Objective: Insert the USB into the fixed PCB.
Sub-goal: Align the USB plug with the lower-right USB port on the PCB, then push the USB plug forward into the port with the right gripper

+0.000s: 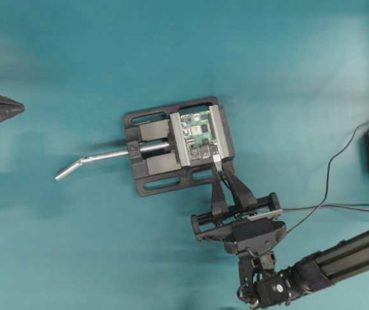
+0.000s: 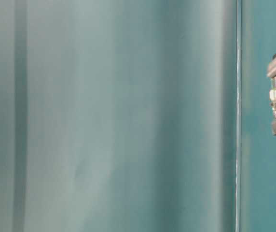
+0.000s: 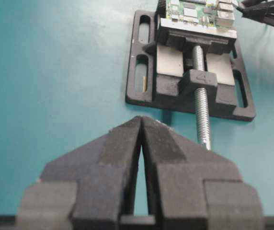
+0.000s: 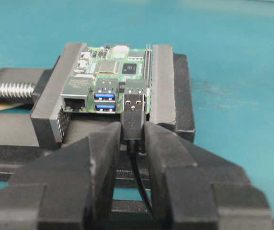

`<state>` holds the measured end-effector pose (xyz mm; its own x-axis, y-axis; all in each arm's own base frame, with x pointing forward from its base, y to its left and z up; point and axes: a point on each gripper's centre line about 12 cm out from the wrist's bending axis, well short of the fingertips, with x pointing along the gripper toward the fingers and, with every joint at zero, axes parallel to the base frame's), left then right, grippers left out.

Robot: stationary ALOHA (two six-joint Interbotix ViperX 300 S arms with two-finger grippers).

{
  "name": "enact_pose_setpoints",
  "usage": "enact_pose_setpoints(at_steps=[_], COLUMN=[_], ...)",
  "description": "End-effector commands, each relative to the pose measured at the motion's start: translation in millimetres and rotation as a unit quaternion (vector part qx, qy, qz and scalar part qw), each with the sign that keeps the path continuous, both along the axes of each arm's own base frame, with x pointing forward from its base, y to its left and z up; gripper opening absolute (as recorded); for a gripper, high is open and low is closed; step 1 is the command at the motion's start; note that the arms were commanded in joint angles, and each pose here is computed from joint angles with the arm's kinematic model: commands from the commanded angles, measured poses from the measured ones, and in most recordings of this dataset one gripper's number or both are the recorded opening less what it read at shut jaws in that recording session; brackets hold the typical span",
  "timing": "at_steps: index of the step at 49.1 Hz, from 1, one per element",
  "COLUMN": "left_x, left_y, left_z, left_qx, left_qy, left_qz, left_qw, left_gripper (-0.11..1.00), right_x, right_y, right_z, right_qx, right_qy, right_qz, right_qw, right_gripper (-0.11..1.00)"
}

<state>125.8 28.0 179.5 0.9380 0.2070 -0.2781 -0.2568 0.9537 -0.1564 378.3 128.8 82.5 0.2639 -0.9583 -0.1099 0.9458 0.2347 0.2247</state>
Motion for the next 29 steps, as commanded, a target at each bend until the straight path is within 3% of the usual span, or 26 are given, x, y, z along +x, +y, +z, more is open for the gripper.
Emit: enact_pose_setpoints(at_steps=[1,29], left_x=[2.1,2.3], left_y=[0.6,0.4], left_z=[10.9,10.7], left_qx=[0.001,0.001], left_qy=[-0.012,-0.011], left_qz=[0.001,0.000], left_qw=[0.9999,0.9999], left_gripper=[0.04,0.04], right_x=[4.3,4.1], right_y=[-2.5,-3.4], right_z=[19.4,19.2], right_qx=[0.013,0.014], right_qy=[-0.024,-0.024], right_qz=[-0.002,-0.002], right_qw=[0.9996,0.9996], right_gripper=[0.21,0.21])
